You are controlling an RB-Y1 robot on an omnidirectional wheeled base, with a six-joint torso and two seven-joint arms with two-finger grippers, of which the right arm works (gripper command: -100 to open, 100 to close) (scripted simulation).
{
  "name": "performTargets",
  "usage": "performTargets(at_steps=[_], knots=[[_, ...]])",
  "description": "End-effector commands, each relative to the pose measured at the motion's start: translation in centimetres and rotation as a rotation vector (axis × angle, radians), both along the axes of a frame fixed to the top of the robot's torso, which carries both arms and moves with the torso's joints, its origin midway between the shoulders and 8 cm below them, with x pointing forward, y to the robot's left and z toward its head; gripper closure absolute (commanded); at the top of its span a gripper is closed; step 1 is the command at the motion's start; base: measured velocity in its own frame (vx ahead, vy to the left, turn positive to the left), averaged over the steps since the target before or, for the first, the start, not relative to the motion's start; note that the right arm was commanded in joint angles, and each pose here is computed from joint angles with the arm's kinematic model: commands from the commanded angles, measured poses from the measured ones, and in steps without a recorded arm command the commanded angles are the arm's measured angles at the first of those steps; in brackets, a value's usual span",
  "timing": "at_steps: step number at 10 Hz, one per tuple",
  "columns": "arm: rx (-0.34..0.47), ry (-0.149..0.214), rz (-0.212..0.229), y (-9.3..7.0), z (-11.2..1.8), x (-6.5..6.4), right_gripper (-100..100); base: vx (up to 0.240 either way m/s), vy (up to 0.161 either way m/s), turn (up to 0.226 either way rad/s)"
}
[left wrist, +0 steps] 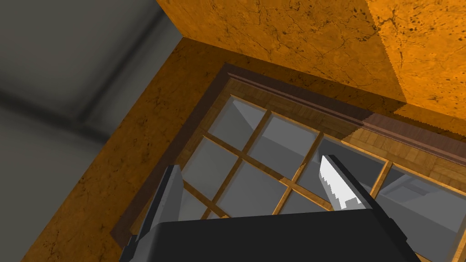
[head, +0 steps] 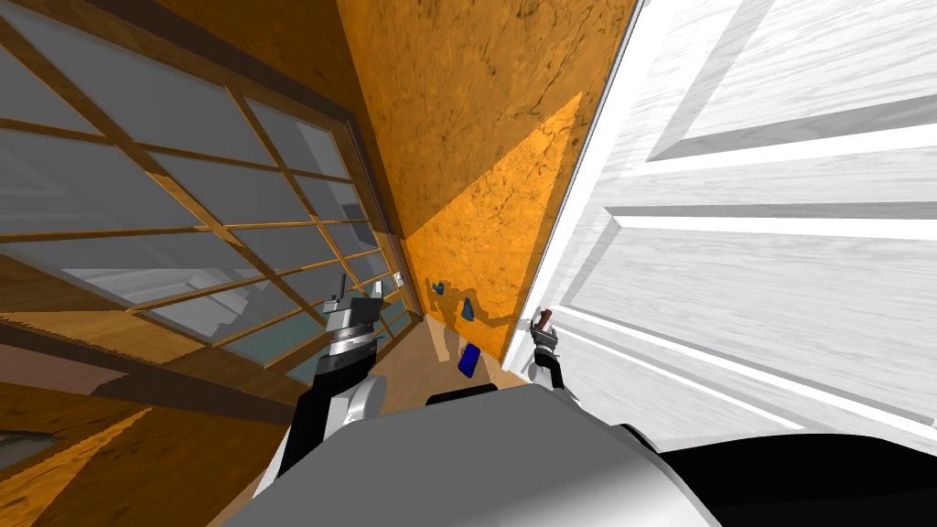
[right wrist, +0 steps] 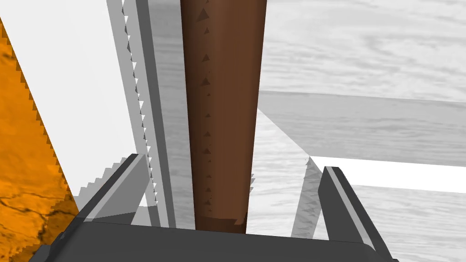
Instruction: Pull the door open
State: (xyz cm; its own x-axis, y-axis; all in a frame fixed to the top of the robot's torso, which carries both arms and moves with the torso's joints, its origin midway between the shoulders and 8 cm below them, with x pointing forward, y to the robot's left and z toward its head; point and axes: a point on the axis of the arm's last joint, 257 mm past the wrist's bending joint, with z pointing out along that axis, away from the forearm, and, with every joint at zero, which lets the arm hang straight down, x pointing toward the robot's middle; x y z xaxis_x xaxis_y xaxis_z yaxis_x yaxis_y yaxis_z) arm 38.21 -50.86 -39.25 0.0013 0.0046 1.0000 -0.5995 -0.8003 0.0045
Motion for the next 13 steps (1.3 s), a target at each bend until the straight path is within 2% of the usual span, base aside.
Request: performTargets(at_steps=[1,2,7,13], knots=[[0.0,0.0,0.0,0.0,0.0,0.0,-100,0.063,-0.008,-0.032],[0.0,0.0,0.0,0.0,0.0,0.0,100,-0.028,0.019,0.037],[0.0,0.0,0.0,0.0,0.0,0.0,100,-0.008,0.001,0.001],[0.002,-0.002,0.017,0.43,0.01,0.27,100,-0.173,0.064,0.005]])
